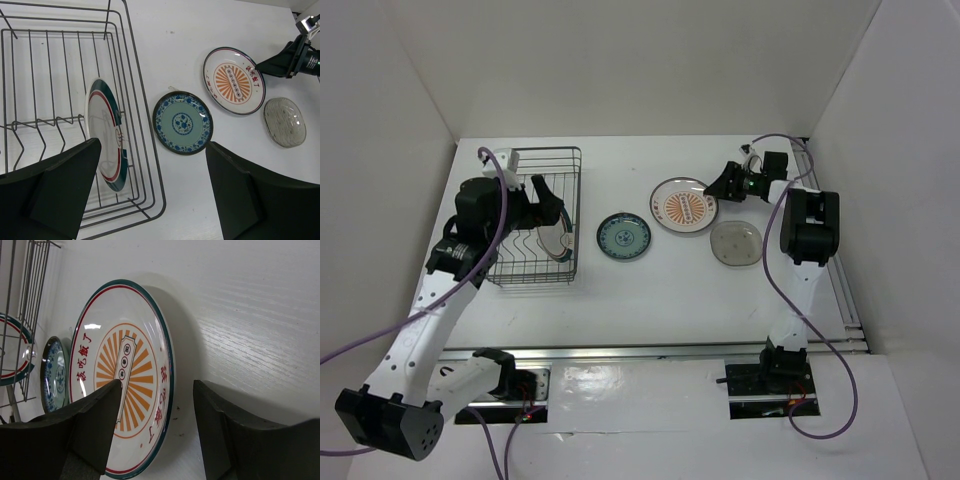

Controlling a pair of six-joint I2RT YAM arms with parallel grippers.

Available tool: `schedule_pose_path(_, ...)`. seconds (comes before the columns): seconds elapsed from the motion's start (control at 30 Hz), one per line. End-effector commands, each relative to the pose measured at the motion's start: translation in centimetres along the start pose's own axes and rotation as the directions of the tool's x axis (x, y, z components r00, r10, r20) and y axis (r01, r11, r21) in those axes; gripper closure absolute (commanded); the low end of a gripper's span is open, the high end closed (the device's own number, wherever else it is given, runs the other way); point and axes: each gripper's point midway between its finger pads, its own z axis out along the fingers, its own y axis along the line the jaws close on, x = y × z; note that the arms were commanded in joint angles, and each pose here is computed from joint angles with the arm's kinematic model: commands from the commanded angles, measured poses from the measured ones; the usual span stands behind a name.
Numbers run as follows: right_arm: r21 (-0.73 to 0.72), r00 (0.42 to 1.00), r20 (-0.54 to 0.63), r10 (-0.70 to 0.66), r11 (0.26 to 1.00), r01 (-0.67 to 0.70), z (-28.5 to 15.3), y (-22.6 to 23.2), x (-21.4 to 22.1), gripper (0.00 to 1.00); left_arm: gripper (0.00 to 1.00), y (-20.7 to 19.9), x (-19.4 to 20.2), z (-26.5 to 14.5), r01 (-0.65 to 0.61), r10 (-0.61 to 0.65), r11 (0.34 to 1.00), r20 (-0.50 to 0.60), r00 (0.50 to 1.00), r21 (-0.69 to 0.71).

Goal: Load the plates into the dish rack

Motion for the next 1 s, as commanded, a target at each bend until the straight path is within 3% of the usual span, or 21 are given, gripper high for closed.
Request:
schedule_pose_path(0.0, 0.014, 0.998, -0.043, 0.056, 0.998, -0.055, 0.6, -1.0, 1.6, 0.33, 0.00, -0.7, -1.4, 0.1, 0.001, -0.002, 1.000, 0.040, 0.999, 0.031)
schedule_pose_path(0.53, 0.017, 0.993, -0.056, 0.107, 0.994, -0.106, 0.5, -3.1, 2.8, 0.46, 0.00, -0.7, -1.4, 0.2, 0.001, -0.002, 1.000, 0.032, 0.999, 0.028)
schedule_pose_path(0.73, 0.016, 0.994, -0.051, 0.100, 0.995, -0.099, 0.5, -3.1, 2.4, 0.71, 0.00, -0.6, -1.2, 0.5, 0.002, -0.003, 1.000, 0.023, 1.000, 0.025)
schedule_pose_path(0.87, 0.025, 0.994, -0.049, 0.100, 0.995, -0.099, 0.5, -3.2, 2.4, 0.79, 0.00, -0.5, -1.0, 0.5, 0.003, -0.003, 1.000, 0.014, 1.000, 0.022)
schedule_pose_path(0.97, 0.024, 0.994, -0.042, 0.104, 0.994, -0.103, 0.6, -3.2, 2.2, 0.98, 0.00, -0.5, -1.0, 0.5, 0.003, -0.003, 1.000, 0.014, 1.000, 0.022)
